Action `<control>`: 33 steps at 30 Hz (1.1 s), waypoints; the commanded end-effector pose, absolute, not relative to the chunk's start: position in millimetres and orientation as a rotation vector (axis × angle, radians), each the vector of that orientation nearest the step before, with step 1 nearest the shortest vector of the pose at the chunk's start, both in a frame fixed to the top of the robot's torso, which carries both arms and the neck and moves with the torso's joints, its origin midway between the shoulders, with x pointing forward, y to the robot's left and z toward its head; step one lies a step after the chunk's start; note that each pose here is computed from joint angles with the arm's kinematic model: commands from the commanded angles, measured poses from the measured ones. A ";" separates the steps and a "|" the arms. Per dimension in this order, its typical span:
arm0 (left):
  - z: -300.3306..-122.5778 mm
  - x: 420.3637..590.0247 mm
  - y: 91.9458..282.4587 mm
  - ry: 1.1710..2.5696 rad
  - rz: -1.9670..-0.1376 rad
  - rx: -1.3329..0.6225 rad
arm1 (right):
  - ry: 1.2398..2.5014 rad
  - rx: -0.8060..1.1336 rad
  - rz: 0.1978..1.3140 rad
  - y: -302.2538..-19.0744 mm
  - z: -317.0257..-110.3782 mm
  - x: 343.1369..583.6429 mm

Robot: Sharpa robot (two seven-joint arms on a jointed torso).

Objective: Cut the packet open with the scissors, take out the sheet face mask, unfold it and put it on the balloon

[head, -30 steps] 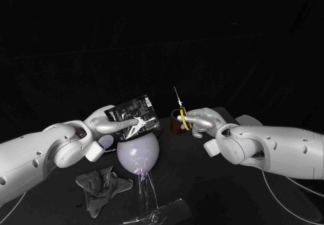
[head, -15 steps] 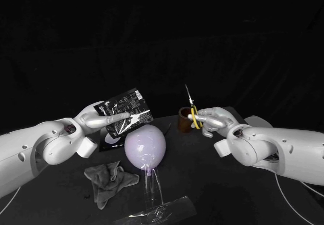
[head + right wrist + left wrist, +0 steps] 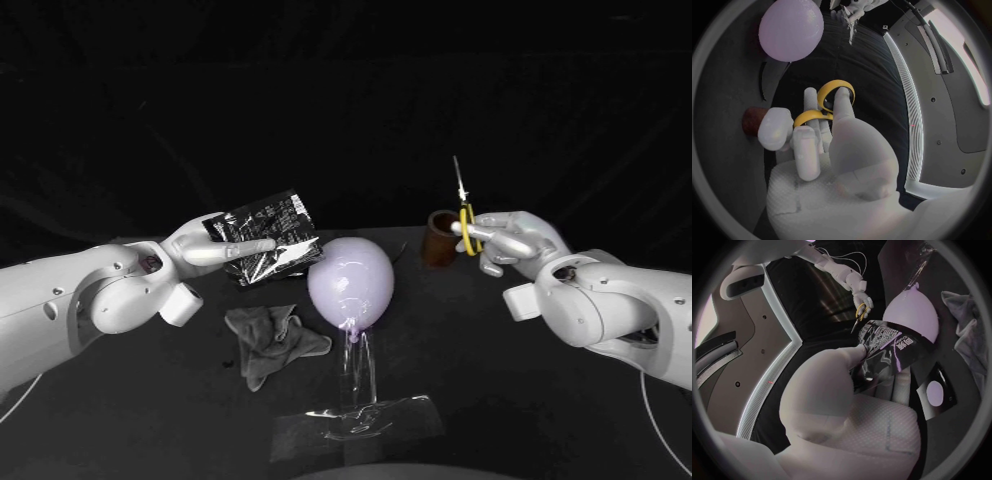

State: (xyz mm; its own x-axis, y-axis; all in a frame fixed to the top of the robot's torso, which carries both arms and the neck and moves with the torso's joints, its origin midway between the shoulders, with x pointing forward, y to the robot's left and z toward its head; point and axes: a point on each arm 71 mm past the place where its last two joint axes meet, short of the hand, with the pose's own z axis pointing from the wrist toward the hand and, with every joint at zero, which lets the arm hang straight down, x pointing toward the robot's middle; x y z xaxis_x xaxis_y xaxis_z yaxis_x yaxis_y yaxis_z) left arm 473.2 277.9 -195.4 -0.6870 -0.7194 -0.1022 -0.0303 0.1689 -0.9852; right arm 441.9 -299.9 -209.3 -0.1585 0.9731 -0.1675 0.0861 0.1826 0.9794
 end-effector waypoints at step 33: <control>-275.9 442.0 333.9 2.225 -0.959 -0.478 | 1.485 1.022 1.191 -279.4 -208.7 445.6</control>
